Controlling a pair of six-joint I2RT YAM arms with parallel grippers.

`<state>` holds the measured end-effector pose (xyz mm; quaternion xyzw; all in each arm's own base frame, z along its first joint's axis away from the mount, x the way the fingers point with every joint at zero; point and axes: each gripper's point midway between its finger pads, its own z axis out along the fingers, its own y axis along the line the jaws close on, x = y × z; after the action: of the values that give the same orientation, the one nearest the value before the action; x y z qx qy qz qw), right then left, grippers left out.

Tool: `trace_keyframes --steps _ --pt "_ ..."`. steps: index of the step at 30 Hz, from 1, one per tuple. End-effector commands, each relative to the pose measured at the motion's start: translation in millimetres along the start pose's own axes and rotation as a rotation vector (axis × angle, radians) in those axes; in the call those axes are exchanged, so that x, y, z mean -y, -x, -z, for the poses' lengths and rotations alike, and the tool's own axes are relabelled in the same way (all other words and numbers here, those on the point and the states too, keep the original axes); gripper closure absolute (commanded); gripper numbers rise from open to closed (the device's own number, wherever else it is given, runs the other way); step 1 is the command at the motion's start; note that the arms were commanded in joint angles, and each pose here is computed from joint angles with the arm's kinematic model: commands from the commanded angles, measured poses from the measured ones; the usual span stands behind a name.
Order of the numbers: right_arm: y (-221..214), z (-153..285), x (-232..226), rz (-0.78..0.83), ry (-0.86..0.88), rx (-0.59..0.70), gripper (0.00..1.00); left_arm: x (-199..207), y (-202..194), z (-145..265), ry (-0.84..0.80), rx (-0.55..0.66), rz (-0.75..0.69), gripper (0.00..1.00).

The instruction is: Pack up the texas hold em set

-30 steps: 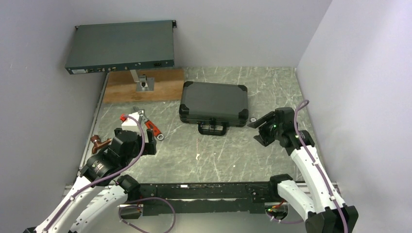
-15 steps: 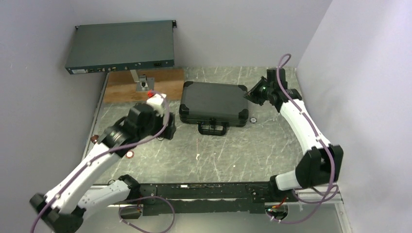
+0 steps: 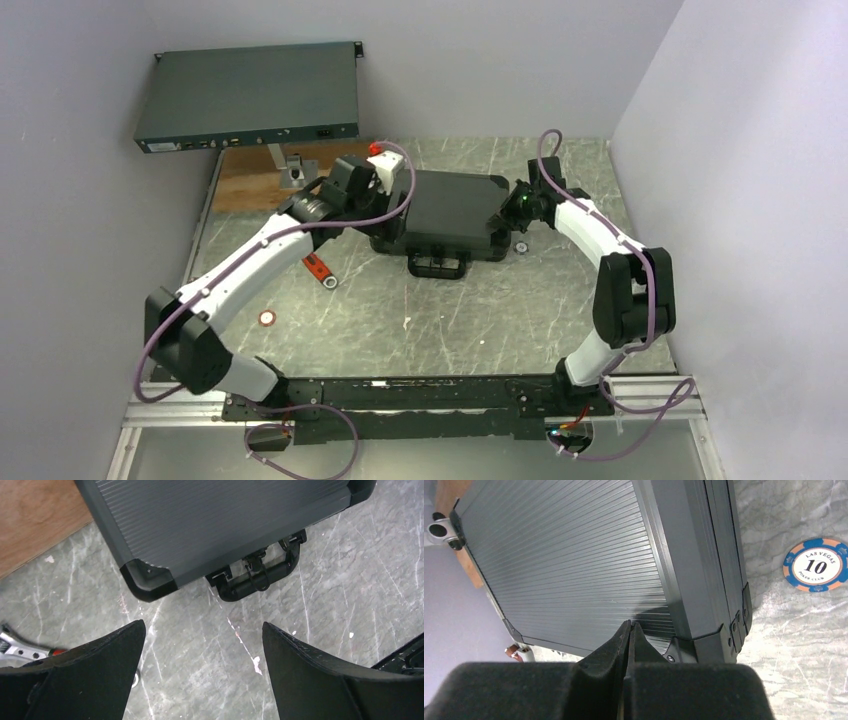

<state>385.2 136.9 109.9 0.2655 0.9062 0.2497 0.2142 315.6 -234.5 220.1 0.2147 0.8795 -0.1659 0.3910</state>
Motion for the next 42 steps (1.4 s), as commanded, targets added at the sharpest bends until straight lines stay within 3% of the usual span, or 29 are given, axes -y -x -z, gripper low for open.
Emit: trace_keyframes --steps 1,7,13,21,25,28,31,35,42 --pt "-41 -10 62 0.017 -0.170 -0.107 1.00 5 29 -14 -0.049 0.043 -0.013 0.08" --pt "-38 0 64 0.057 -0.188 -0.092 1.00 -9 24 -56 -0.047 -0.030 -0.001 0.08" --pt "-31 22 46 0.080 -0.144 -0.044 1.00 -31 -9 -94 -0.038 -0.135 0.060 0.13" --pt "-73 35 12 0.221 -0.033 -0.010 0.99 -37 -57 -107 -0.049 -0.204 0.102 0.28" --pt "-108 24 6 0.232 -0.038 -0.072 0.90 -38 -76 -100 -0.045 -0.215 0.106 0.31" --pt "-128 14 -2 0.250 -0.029 -0.128 0.65 -38 -86 -96 -0.045 -0.217 0.102 0.32" --pt "-143 2 -9 0.230 -0.014 -0.181 0.51 -38 -94 -92 -0.049 -0.219 0.094 0.33" --pt "-153 -10 -17 0.117 0.034 -0.190 0.47 -40 -100 -87 -0.047 -0.219 0.069 0.34" --pt "-158 -20 -40 -0.097 0.166 -0.083 0.50 -41 -113 -79 -0.051 -0.214 0.037 0.34"
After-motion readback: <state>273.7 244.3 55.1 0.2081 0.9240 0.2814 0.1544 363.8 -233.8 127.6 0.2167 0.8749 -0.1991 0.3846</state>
